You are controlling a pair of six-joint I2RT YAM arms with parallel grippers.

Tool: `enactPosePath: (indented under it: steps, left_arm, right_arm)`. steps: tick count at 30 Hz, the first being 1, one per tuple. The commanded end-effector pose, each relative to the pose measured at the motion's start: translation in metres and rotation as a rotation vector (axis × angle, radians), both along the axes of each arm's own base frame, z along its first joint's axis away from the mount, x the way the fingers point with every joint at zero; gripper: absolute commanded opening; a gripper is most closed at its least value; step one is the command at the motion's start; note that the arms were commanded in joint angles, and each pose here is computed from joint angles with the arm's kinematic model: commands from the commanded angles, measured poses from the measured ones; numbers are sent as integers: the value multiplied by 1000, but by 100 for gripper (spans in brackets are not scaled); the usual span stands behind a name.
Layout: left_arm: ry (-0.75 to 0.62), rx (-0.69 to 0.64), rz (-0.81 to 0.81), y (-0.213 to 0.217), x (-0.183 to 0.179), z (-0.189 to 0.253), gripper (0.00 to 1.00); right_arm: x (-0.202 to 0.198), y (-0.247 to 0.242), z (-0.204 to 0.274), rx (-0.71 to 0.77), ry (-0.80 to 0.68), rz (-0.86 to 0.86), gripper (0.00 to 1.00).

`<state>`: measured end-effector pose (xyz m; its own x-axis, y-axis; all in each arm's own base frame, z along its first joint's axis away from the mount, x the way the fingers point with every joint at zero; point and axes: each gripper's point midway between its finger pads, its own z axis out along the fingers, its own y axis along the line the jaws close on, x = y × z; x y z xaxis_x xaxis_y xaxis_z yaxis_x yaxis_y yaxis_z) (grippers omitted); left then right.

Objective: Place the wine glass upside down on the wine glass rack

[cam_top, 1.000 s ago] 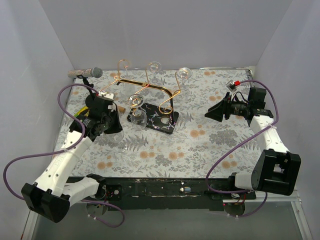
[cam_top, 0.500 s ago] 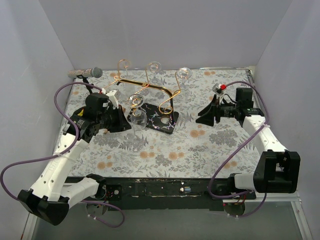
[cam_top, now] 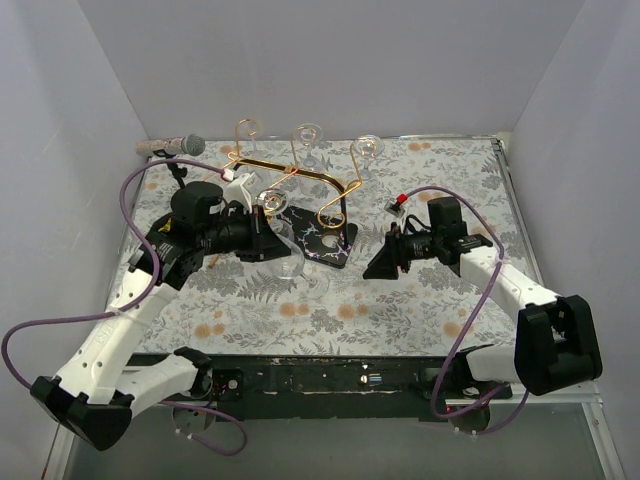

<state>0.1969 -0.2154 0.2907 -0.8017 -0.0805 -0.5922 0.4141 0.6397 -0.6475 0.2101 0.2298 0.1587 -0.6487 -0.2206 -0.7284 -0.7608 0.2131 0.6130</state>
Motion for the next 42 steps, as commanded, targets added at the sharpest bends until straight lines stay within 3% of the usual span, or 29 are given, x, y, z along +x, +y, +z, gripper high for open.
enactPosePath:
  steps: [1,7,12,23,32,33,35,38,42]
  left_arm:
    - [-115,-129,-69,-25,-7,40,0]
    - [-156,-138,-80,-51,-7,42,0]
    - [-190,-133,-69,-64,-3,45,0]
    - [-210,-138,-71,-70,-6,47,0]
    - [-208,-142,-94,-73,-13,45,0]
    - [-209,-143,-97,-73,-14,46,0]
    - [-208,-145,-107,-73,-16,45,0]
    - [-212,-153,-111,-71,-19,48,0]
    - [-232,-183,-115,-66,-26,60,21]
  right_arm:
    - [11,12,12,-1,119,-185,68]
    - [-5,24,18,41,252,-177,69]
    - [-12,27,5,-7,290,-186,68]
    - [-23,36,-6,-52,419,-152,60]
    - [-26,45,6,47,435,-86,28]
    - [-27,46,7,58,435,-83,23]
    - [-26,46,9,77,426,-75,2]
    - [-23,46,12,82,399,-71,1]
    - [-19,41,12,75,354,-84,1]
